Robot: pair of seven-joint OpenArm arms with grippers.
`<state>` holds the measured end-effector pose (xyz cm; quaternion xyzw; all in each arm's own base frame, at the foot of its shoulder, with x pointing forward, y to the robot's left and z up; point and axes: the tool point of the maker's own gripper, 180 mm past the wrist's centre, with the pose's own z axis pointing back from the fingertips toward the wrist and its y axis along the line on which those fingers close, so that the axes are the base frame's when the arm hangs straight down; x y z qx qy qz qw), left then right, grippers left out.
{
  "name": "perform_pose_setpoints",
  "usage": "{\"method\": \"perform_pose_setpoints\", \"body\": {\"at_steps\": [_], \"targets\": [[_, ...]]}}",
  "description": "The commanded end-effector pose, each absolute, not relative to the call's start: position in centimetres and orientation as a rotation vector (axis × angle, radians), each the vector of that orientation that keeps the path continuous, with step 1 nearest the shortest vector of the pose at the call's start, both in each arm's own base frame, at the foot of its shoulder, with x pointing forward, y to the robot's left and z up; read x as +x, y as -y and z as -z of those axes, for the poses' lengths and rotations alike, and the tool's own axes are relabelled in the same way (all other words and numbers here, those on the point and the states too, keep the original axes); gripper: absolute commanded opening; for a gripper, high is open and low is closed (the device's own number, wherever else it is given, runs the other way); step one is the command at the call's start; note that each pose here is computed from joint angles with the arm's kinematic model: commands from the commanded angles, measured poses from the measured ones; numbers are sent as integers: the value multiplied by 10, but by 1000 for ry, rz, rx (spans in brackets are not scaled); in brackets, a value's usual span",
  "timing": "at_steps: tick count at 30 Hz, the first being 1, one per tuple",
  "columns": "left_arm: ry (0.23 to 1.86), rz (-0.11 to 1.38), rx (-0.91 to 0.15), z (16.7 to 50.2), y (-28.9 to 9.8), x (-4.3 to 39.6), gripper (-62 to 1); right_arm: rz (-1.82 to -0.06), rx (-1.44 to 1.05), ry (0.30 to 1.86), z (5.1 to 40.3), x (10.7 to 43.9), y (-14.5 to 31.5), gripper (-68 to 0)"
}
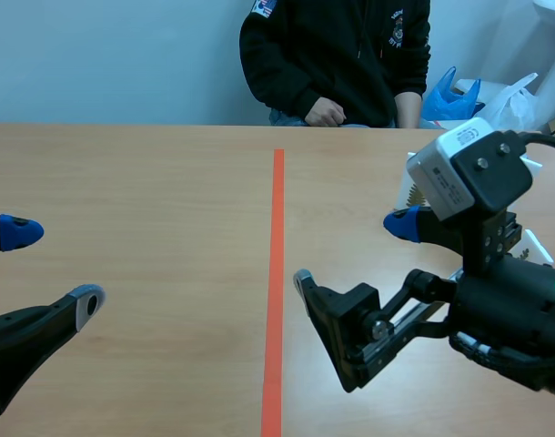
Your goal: Sort the leaf by its shape. The table is split by an orange tape line. A compound leaf with several leaflets goes to the left side, a simple leaf with one blade goes to the right side. Return to the home posture when a red brick is placed on the table.
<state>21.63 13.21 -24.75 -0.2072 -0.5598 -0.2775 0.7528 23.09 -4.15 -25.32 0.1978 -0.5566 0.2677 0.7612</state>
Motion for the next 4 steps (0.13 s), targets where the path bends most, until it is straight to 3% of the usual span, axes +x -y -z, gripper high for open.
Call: {"method": "perform_pose_setpoints", "body": {"at_steps": [1,4], "targets": [[1245,606,-464,241,-131,218,14,-587,416,1233,248,235,46,-16],[1246,604,-467,241,-131,218,14,-585,413,1233,248,236,46,-16]]}}
